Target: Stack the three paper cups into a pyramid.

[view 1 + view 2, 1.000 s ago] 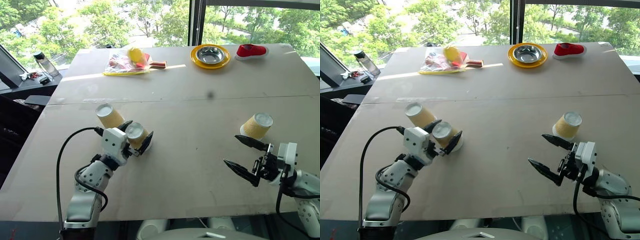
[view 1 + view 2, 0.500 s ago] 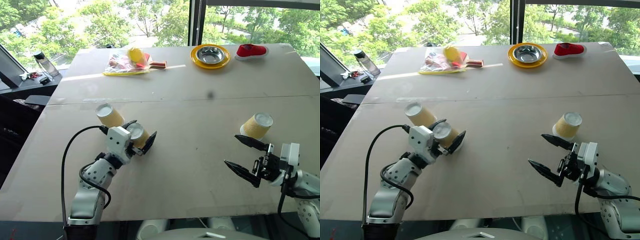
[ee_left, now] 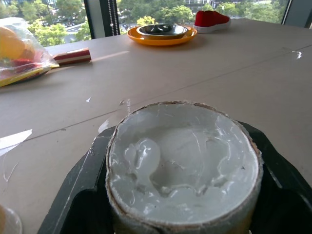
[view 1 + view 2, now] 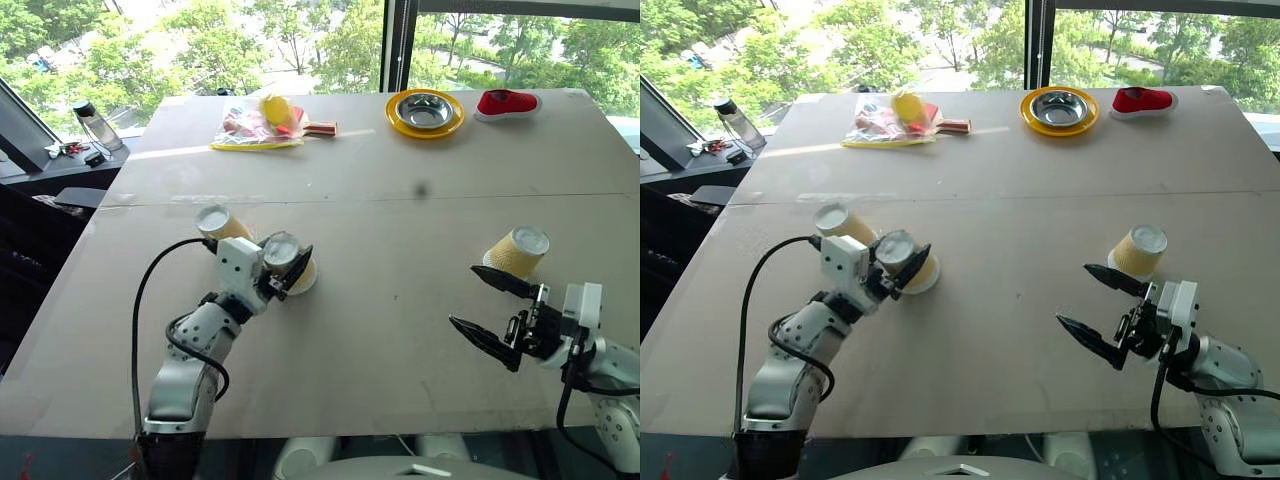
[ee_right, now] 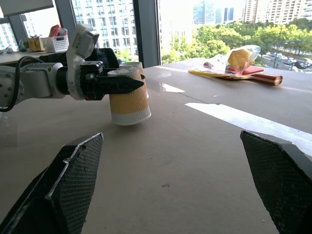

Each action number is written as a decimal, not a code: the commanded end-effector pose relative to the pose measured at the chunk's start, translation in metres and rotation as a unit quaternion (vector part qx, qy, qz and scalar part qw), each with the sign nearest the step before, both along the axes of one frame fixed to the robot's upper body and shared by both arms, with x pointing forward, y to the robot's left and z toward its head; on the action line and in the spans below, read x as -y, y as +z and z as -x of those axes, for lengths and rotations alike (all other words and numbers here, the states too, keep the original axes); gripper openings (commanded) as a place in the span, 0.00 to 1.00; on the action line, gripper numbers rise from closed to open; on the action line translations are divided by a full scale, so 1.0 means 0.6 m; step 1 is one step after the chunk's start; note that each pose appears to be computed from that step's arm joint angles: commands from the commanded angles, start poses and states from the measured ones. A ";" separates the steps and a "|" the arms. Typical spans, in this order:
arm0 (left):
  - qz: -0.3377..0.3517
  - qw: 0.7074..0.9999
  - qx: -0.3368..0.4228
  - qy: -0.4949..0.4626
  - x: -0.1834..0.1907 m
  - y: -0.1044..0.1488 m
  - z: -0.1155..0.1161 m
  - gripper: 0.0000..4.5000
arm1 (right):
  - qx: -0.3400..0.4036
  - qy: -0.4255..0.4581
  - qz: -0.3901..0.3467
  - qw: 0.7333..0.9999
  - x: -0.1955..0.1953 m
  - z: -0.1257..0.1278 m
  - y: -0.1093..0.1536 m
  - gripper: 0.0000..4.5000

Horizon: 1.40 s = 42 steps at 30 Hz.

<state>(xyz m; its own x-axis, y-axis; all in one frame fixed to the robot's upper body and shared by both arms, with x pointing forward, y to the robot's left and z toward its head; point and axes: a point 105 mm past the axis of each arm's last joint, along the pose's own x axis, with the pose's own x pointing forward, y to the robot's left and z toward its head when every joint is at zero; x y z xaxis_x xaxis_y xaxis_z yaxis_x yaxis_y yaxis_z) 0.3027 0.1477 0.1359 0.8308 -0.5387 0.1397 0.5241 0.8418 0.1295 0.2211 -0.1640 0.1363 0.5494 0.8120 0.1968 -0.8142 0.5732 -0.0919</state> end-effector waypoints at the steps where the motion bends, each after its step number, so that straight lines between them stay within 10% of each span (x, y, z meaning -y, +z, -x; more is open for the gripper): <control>1: 0.019 0.999 0.013 -0.035 0.056 0.025 -0.052 0.54 | 0.012 -0.086 -0.032 0.996 0.022 -0.028 0.022 1.00; 15: -0.013 0.997 -0.012 -0.073 0.187 0.018 -0.172 0.54 | -0.013 -0.159 -0.005 0.987 -0.035 -0.074 0.044 1.00; 18: -0.014 0.996 0.002 -0.087 0.192 0.024 -0.169 0.85 | -0.014 -0.167 -0.007 0.986 -0.034 -0.073 0.050 1.00; 20: -0.006 0.995 0.016 -0.095 0.193 0.035 -0.163 0.99 | -0.003 -0.174 -0.005 0.985 -0.029 -0.070 0.056 1.00; 29: -0.001 0.977 0.093 -0.193 0.170 0.140 -0.083 0.99 | 0.057 -0.313 0.011 0.948 0.051 -0.069 0.090 1.00; 42: -0.153 0.922 -0.068 -0.350 0.132 0.108 0.035 0.99 | -0.005 -0.382 -0.003 0.924 0.093 -0.102 0.040 1.00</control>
